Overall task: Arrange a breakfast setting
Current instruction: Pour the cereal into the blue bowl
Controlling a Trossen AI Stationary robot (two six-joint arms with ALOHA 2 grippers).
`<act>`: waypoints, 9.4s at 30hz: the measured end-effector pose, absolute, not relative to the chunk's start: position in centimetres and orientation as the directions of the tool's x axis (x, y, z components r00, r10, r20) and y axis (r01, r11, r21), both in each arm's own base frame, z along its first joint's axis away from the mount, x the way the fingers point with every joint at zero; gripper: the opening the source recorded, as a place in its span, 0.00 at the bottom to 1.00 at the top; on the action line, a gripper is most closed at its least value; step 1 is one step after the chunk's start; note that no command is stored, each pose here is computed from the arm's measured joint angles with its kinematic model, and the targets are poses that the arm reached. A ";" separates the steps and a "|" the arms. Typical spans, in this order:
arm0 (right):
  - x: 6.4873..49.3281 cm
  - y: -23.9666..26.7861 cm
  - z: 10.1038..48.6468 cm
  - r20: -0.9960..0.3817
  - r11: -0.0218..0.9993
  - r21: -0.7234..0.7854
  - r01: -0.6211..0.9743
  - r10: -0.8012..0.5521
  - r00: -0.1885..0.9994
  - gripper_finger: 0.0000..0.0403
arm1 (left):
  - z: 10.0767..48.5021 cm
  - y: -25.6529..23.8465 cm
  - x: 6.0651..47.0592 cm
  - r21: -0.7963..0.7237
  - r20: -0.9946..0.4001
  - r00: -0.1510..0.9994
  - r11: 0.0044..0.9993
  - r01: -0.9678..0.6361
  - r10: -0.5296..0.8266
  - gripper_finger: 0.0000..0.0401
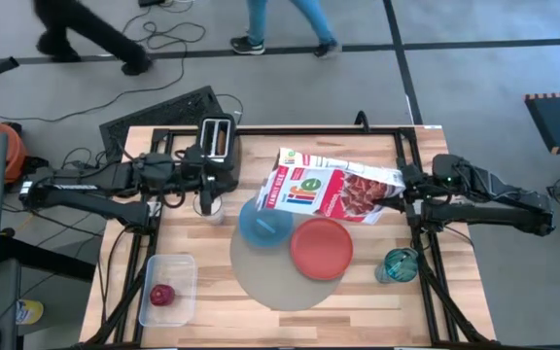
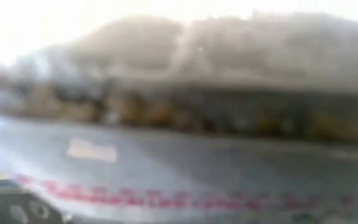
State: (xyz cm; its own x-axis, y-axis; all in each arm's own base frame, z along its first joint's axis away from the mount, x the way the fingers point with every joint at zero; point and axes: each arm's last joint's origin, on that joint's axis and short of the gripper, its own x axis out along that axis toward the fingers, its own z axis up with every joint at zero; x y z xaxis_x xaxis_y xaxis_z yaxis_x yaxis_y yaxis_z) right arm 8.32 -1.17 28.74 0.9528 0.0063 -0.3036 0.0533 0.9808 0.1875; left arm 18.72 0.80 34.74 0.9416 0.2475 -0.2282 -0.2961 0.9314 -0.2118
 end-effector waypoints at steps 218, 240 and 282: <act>15.9 -0.6 37.7 -0.725 0.992 0.112 0.057 0.043 0.688 0.52 | 31.6 0.5 18.1 -0.206 -0.269 0.942 0.943 -0.261 0.202 0.55; 11.7 -0.4 33.6 -0.546 0.982 0.178 0.062 0.046 0.836 0.52 | 31.7 0.1 18.9 -0.213 -0.233 0.949 0.941 -0.263 0.212 0.55; 12.3 -0.3 25.8 0.342 0.993 0.079 -0.089 0.056 0.938 0.52 | 29.3 -1.9 27.3 -0.131 -0.022 0.988 0.980 -0.152 0.151 0.55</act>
State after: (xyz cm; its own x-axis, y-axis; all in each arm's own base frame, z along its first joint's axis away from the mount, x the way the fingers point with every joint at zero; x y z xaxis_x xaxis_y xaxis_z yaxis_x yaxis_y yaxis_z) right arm 12.27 -0.34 25.77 0.9378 0.0564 0.3425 -0.0886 0.9929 0.0790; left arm 27.34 -1.93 29.33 0.9884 0.1505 -0.0222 -0.1521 0.9797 -0.1306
